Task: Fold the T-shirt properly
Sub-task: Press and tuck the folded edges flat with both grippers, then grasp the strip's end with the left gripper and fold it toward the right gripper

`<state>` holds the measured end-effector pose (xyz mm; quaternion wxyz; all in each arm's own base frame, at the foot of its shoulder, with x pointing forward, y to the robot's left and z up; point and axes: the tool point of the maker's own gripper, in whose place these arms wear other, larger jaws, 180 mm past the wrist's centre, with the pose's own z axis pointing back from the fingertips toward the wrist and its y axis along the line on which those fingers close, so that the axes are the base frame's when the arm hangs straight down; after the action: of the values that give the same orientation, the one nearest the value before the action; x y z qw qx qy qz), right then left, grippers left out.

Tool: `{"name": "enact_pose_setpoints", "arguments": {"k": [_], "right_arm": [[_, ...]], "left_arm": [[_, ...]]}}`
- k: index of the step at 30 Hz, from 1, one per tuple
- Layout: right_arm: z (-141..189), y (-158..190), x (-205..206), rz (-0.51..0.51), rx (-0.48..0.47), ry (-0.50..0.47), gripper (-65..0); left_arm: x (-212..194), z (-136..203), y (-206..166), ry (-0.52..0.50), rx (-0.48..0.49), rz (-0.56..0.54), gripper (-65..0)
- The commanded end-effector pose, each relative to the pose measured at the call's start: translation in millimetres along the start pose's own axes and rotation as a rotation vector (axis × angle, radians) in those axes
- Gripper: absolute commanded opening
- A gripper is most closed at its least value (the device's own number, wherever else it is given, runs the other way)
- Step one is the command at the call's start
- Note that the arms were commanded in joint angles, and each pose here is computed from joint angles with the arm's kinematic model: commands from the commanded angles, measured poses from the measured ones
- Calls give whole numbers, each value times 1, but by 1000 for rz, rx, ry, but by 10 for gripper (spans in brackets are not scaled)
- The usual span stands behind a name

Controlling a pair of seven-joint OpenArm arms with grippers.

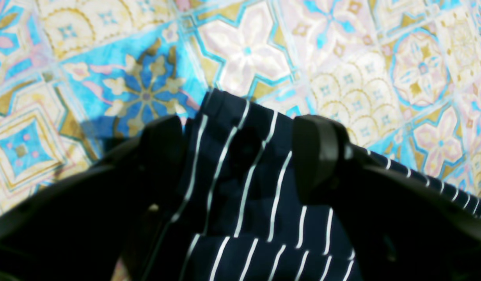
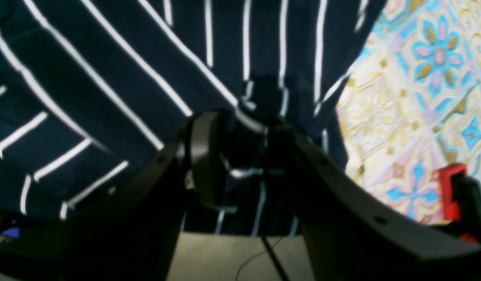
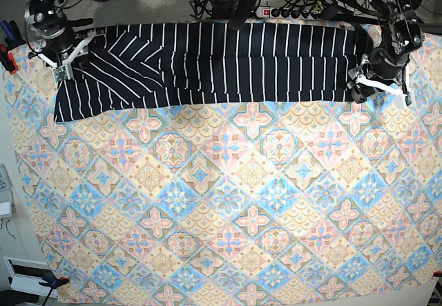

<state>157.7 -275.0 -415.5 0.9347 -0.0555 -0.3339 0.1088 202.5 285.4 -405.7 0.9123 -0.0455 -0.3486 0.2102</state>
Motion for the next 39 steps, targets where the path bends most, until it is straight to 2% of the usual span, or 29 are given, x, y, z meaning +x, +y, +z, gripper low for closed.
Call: {"name": "enact_pose_setpoints", "arguments": {"k": [1,6,13,16,18,24,30,39], "right_arm": [[4,-2,21,11,0,-71,-447],[5,38,65,12,138,-225,-447],[-4,98,91,82,306,-276,-447],[-7,115,102,99,350,-300,-447],[-7,119,100,99,361,-295,-447],[-9,121,97,97,368,-287,-447],[-9,118,97,97,362,-287,-447],[-9,119,97,98,363,-287,-447]], "left_arm": [[7,5,4,-22,5,-15,-221],[-10,11,13,17,25,-19,-221],[-15,12,17,32,38,-29,-220],[-18,13,23,102,50,-57,-220],[-30,11,31,160,62,-45,-220],[-34,-6,54,222,103,-19,-220],[-40,-15,35,244,60,-47,-220],[-76,-32,9,353,-4,-75,-225]]}}
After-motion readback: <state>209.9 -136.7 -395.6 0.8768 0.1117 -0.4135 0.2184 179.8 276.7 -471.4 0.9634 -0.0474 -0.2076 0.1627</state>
